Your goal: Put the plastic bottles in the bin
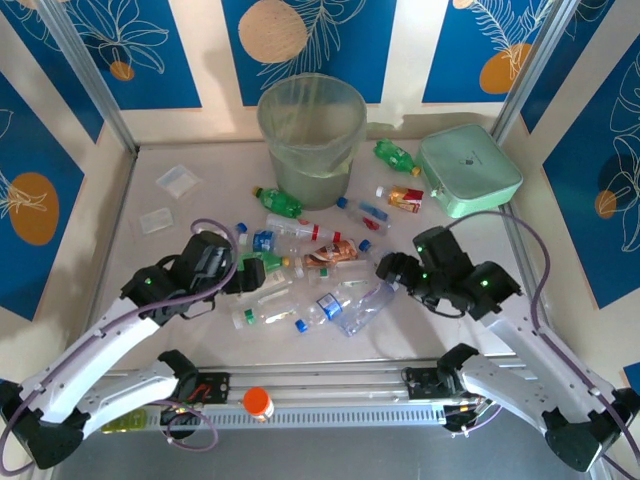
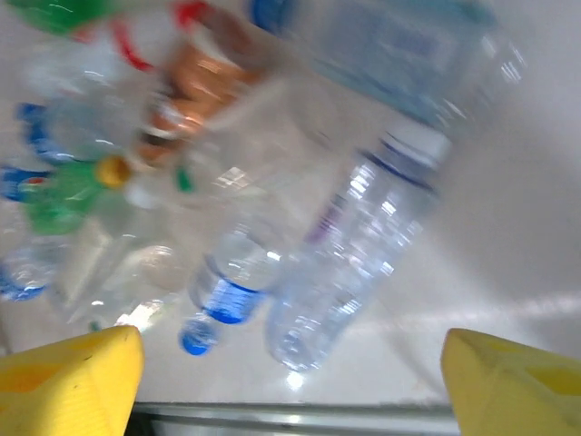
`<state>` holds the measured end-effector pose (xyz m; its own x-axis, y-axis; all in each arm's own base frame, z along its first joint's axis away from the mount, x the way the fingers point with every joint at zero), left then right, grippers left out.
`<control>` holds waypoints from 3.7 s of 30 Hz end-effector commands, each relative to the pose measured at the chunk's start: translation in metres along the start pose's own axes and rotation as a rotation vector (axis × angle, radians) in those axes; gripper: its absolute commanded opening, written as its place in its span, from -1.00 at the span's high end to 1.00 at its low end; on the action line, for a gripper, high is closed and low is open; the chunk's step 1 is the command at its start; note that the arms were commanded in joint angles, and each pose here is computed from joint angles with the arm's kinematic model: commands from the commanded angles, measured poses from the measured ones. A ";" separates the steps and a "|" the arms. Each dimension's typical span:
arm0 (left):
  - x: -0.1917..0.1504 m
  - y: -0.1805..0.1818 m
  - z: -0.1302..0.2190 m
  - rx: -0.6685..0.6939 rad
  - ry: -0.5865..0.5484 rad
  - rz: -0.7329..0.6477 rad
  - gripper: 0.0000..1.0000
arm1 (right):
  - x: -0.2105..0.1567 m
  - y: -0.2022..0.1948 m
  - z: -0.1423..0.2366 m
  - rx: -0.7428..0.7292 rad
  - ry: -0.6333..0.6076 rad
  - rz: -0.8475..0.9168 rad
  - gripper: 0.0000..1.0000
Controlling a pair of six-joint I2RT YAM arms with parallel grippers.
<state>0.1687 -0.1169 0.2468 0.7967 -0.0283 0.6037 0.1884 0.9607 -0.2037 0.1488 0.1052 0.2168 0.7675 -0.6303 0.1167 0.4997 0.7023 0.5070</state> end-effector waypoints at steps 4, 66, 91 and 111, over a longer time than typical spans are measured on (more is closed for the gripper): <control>0.011 0.001 0.025 -0.002 -0.024 0.047 -0.99 | -0.018 -0.036 -0.044 -0.148 0.092 -0.421 -0.55; 0.021 -0.033 0.026 -0.295 -0.142 -0.157 -0.99 | -0.002 0.041 0.007 0.340 -0.052 0.092 0.22; 0.065 -0.116 0.070 -0.935 -0.273 -0.315 -0.99 | -0.001 0.205 0.096 0.957 0.119 0.520 0.25; 0.076 -0.154 0.062 -1.297 -0.191 -0.284 -0.12 | -0.018 0.187 0.082 1.002 0.125 0.462 0.25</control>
<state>0.1715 -0.2449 0.3507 0.6287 -0.0357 0.7768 0.7766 0.0803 -0.6249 0.1952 0.2198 0.3790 0.8646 -0.2856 0.4134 -0.3467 0.2564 0.9023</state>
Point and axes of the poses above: each hand's point on the last joint's axis, 136 mm out from that joint toward the fingers, its own z axis back along the fingers, its own y axis along the line the jaws close on, x = y × z, the point moved 6 cm from there along z, back along the fingers, and after that the axes turned 10 degrees about -z, right-handed, at the moved point
